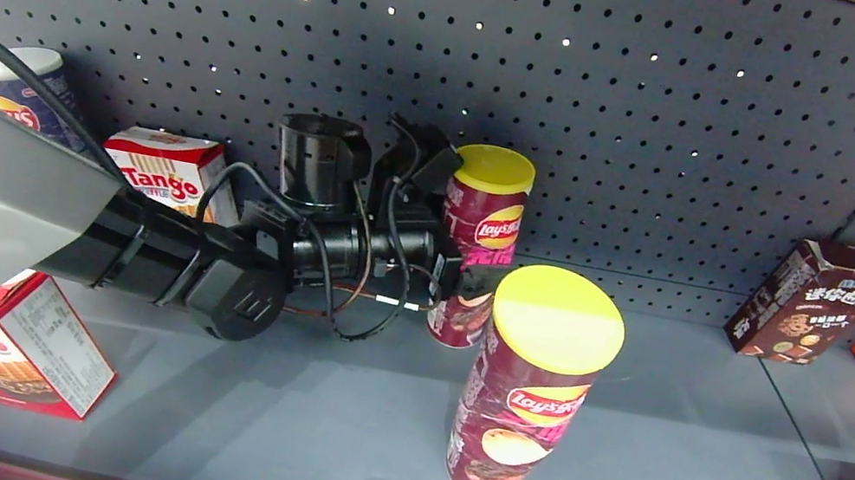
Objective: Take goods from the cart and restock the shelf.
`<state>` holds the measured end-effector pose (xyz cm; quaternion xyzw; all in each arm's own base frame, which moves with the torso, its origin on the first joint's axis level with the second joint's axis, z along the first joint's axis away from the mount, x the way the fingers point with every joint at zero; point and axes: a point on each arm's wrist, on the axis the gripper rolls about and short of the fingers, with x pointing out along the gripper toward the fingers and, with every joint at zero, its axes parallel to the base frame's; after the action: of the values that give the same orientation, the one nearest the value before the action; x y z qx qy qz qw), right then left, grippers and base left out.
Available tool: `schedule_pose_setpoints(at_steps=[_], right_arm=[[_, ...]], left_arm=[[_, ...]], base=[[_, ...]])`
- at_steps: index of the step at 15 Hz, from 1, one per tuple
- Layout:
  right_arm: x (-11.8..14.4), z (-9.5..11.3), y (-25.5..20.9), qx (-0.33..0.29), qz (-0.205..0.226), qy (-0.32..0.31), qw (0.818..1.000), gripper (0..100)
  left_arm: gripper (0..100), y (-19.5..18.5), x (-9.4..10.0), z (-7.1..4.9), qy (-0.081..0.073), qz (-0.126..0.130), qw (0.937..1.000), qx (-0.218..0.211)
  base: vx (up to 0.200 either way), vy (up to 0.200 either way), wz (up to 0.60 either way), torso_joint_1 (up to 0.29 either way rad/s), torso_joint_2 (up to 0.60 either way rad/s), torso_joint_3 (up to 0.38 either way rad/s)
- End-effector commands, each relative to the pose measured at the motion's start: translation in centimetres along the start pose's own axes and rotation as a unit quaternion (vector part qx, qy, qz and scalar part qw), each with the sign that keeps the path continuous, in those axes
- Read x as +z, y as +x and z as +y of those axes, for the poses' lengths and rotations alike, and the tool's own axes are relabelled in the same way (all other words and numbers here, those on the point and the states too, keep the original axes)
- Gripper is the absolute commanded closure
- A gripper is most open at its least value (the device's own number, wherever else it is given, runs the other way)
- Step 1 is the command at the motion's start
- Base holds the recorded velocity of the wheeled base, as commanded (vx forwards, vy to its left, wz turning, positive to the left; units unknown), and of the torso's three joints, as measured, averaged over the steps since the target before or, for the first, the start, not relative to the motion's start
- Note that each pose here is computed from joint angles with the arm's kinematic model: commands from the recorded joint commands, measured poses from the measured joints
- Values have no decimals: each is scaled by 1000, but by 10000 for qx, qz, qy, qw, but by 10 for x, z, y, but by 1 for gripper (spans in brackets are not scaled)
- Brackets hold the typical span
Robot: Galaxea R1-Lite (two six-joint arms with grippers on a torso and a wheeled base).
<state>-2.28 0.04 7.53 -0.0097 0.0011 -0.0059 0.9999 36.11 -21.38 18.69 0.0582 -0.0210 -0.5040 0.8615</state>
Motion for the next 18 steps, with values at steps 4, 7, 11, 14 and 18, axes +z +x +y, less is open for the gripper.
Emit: schedule_pose_setpoints(at_steps=[4, 7, 11, 14, 18], right_arm=[[0, 0, 0, 6, -3, -3, 10000, 0], [0, 0, 0, 6, -3, -3, 10000, 0], [0, 0, 0, 6, -3, -3, 10000, 0], [0, 0, 0, 6, -3, -3, 10000, 0], [0, 0, 0, 6, -3, -3, 10000, 0]], left_arm=[[0, -38, 9, -19, 104, -118, 9997, 165], [0, -53, 3, -25, 125, -63, 9985, 522], [0, -61, -5, -28, 334, 142, 9937, 1057], [0, -62, -8, -28, 317, 224, 9914, 1251], [0, -63, -8, -27, 308, 253, 9890, 1424]], base=[[0, 0, 0, 0, 0, 0], [0, 0, 0, 0, 0, 0], [0, 0, 0, 0, 0, 0], [0, 0, 0, 0, 0, 0], [0, 0, 0, 0, 0, 0]])
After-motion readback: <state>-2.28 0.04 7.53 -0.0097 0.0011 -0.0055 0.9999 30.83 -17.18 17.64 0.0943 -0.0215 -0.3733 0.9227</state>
